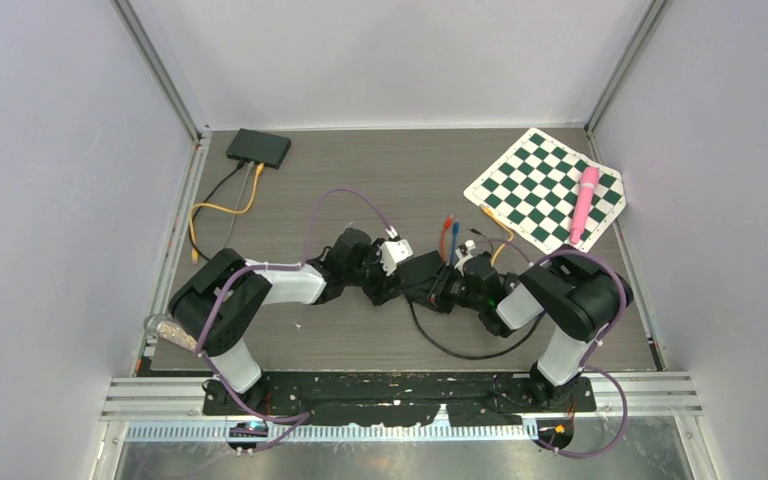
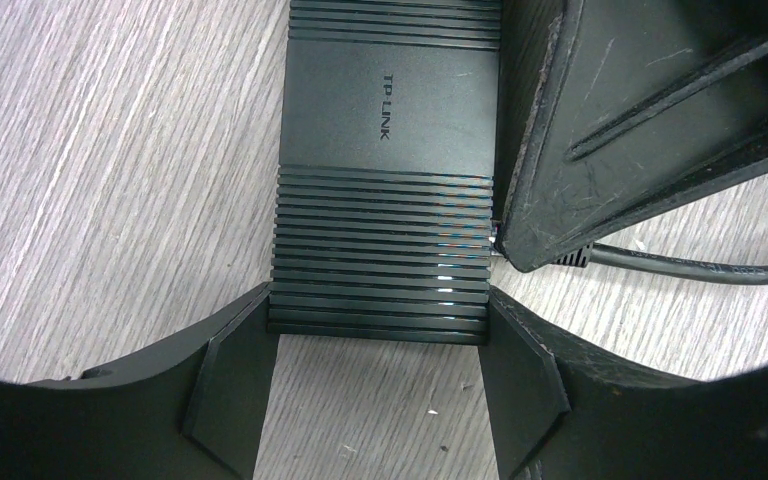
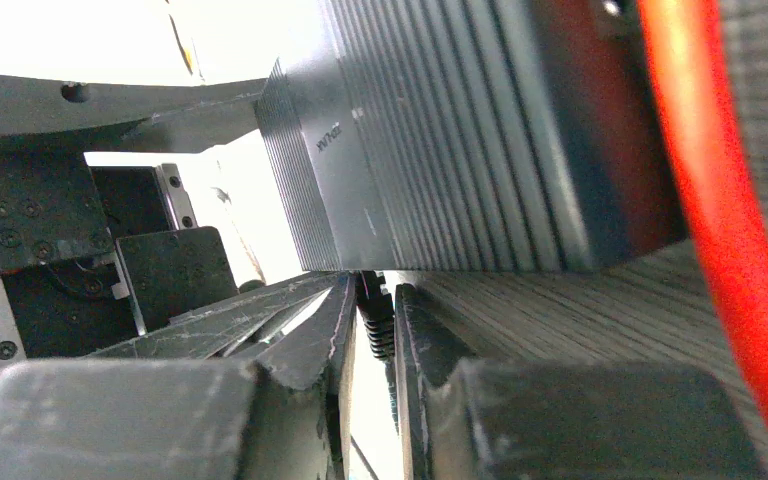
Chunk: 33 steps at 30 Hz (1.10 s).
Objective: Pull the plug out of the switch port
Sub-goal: Pull the connector from the switch port.
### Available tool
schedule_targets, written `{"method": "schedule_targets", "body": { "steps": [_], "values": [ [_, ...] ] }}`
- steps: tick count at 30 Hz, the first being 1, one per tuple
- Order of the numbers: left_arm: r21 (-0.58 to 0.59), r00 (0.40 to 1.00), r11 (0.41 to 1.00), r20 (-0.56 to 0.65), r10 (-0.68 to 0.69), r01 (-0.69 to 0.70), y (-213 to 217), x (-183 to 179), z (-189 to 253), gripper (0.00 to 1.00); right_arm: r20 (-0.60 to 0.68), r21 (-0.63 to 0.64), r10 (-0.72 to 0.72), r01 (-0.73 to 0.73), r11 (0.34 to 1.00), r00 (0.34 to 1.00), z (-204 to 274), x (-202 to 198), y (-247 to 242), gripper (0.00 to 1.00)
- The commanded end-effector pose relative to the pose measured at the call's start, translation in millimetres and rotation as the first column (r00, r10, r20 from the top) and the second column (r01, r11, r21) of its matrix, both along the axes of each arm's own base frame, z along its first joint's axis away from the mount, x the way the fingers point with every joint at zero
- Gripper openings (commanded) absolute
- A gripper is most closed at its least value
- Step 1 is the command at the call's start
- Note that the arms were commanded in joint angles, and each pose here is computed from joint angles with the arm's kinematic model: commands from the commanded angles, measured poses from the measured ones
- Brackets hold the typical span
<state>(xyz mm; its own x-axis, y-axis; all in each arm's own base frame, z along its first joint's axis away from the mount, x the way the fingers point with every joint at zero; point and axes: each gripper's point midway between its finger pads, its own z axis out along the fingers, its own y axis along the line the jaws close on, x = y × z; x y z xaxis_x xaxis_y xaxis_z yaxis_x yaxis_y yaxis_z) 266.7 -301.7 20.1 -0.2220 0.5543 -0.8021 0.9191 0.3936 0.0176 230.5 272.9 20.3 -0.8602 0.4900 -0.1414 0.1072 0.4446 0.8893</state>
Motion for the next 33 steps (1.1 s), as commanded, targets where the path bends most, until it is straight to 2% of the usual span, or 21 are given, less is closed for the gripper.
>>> {"method": "schedule_targets", "body": {
  "steps": [1, 5, 9, 10, 13, 15, 17, 20, 26, 30, 33],
  "values": [
    [0.050, 0.997, 0.998, -0.079, -0.022, 0.026, 8.1, -20.6, -23.2, 0.48, -0.032, -0.205, -0.020, 0.013, 0.979, 0.999, -32.0, 2.3, -16.5, 0.17],
    [0.056, 0.997, 0.998, -0.078, -0.022, 0.026, 8.8, -19.8, -23.7, 0.47, -0.010, -0.280, 0.025, -0.027, 0.960, 1.000, -31.2, -2.6, -24.7, 0.14],
    [0.055, 0.997, 0.998, -0.079, -0.025, 0.030, 6.9, -18.6, -24.4, 0.47, 0.022, -0.286, 0.076, -0.067, 0.956, 0.997, -23.4, -6.9, -23.8, 0.15],
    [0.052, 0.996, 0.998, -0.081, -0.028, 0.032, 6.0, -18.9, -24.1, 0.47, 0.030, -0.287, 0.086, -0.074, 0.955, 0.996, -21.4, -5.6, -22.3, 0.17],
    [0.046, 0.996, 0.998, -0.080, -0.028, 0.032, 5.2, -19.0, -23.2, 0.47, 0.028, -0.329, 0.077, -0.064, 0.942, 0.997, -23.3, -0.6, -25.7, 0.35],
    [0.049, 0.996, 0.998, -0.079, -0.027, 0.031, 5.9, -19.2, -24.1, 0.47, 0.032, -0.341, 0.069, -0.054, 0.939, 0.997, -21.0, 5.6, -24.4, 0.43],
    [0.051, 0.996, 0.998, -0.082, -0.029, 0.033, 6.1, -19.7, -24.5, 0.47, 0.035, -0.338, 0.057, -0.042, 0.940, 0.998, -18.7, 11.3, -21.9, 0.45],
    [0.049, 0.996, 0.998, -0.081, -0.027, 0.031, 6.7, -20.1, -24.0, 0.47, 0.030, -0.328, 0.032, -0.021, 0.944, 0.999, -19.1, 16.3, -19.8, 0.43],
    [0.048, 0.996, 0.998, -0.080, -0.028, 0.032, 6.8, -20.4, -23.3, 0.47, 0.012, -0.338, 0.034, -0.028, 0.941, 0.999, -29.5, 13.5, -21.4, 0.27],
    [0.048, 0.996, 0.998, -0.081, -0.028, 0.032, 6.6, -19.9, -24.4, 0.46, 0.048, -0.301, 0.056, -0.039, 0.953, 0.997, -24.1, 11.2, -17.8, 0.27],
    [0.046, 0.996, 0.998, -0.083, -0.030, 0.034, 5.7, -20.1, -24.1, 0.46, 0.105, -0.235, 0.104, -0.076, 0.969, 0.989, -14.5, 4.5, -10.9, 0.33]
  ]
}}
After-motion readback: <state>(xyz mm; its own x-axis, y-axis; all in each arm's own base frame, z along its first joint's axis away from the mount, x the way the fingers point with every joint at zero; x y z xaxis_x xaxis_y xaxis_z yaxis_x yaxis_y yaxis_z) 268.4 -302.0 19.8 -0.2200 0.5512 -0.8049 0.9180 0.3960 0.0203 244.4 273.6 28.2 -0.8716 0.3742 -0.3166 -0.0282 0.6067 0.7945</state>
